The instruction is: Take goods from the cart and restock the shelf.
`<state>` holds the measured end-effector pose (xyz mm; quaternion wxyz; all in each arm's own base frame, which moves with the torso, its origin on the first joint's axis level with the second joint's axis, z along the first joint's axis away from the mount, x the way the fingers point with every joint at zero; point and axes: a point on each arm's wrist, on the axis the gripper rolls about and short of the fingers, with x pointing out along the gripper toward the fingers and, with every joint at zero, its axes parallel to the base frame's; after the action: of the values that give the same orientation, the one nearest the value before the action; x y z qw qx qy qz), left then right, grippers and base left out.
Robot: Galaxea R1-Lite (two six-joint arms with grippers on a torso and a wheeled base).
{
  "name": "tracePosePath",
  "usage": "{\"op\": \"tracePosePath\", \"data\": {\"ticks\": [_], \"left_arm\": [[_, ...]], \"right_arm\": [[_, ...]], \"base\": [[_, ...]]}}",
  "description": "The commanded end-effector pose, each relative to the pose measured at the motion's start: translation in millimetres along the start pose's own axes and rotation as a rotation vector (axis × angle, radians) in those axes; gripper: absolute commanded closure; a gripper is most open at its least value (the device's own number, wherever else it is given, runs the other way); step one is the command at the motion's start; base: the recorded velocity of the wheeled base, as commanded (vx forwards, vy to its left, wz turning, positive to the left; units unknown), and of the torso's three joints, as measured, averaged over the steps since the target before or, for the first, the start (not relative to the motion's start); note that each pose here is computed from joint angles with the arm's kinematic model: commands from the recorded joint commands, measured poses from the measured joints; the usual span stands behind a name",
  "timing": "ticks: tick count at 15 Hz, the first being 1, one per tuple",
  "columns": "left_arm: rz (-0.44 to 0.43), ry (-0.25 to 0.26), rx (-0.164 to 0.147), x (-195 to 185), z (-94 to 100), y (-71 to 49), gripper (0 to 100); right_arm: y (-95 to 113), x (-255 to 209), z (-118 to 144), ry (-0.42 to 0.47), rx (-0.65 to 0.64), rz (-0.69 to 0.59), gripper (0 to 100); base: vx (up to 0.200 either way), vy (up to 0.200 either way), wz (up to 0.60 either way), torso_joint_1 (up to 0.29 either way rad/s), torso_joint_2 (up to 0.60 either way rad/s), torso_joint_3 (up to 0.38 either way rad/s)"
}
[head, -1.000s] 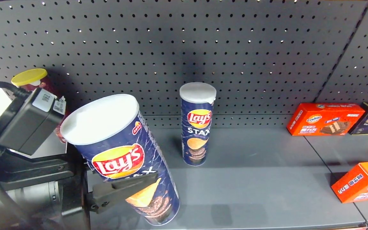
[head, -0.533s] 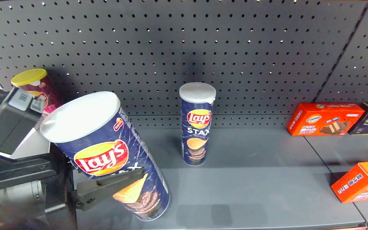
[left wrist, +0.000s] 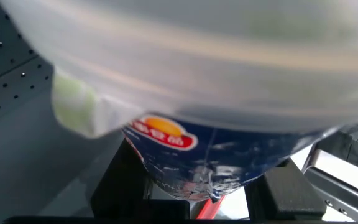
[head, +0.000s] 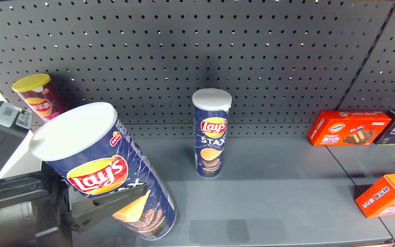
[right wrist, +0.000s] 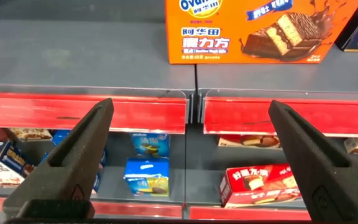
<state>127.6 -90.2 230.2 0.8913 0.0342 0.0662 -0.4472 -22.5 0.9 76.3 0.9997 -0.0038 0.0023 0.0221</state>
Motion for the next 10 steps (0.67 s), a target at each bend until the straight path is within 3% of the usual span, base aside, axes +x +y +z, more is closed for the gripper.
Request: {"op": "tracePosePath", "data": {"ticks": [1, 2, 4, 6, 10], "left_arm": [[0.022, 0.002, -0.006, -2.1, -1.7, 4.2, 100], [0.017, 0.009, -0.01, -2.7, -3.7, 4.6, 100], [0.028, 0.012, -0.022, -4.0, -6.4, 7.7, 100], [0.014, 0.011, -0.028, -5.1, -6.9, 8.9, 100], [0.01, 0.012, -0.029, -6.1, -7.6, 10.1, 100]], "right_arm": [[0.1, -5.9, 49.6, -0.109, -0.001, 0.026, 0], [-0.3, 5.7, 63.6, -0.017, 0.021, 0.043, 0], [-0.2, 3.7, 79.9, -0.043, 0.008, 0.135, 0], [1.1, 15.0, 113.2, -0.031, 0.008, 0.241, 0], [5.8, 57.3, 150.2, 0.073, -0.068, 0.336, 0]], "base": [[0.0, 0.0, 0.0, 0.0, 0.0, 0.0], [0.0, 0.0, 0.0, 0.0, 0.0, 0.0], [0.0, 0.0, 0.0, 0.0, 0.0, 0.0], [0.0, 0.0, 0.0, 0.0, 0.0, 0.0], [0.0, 0.0, 0.0, 0.0, 0.0, 0.0]]}}
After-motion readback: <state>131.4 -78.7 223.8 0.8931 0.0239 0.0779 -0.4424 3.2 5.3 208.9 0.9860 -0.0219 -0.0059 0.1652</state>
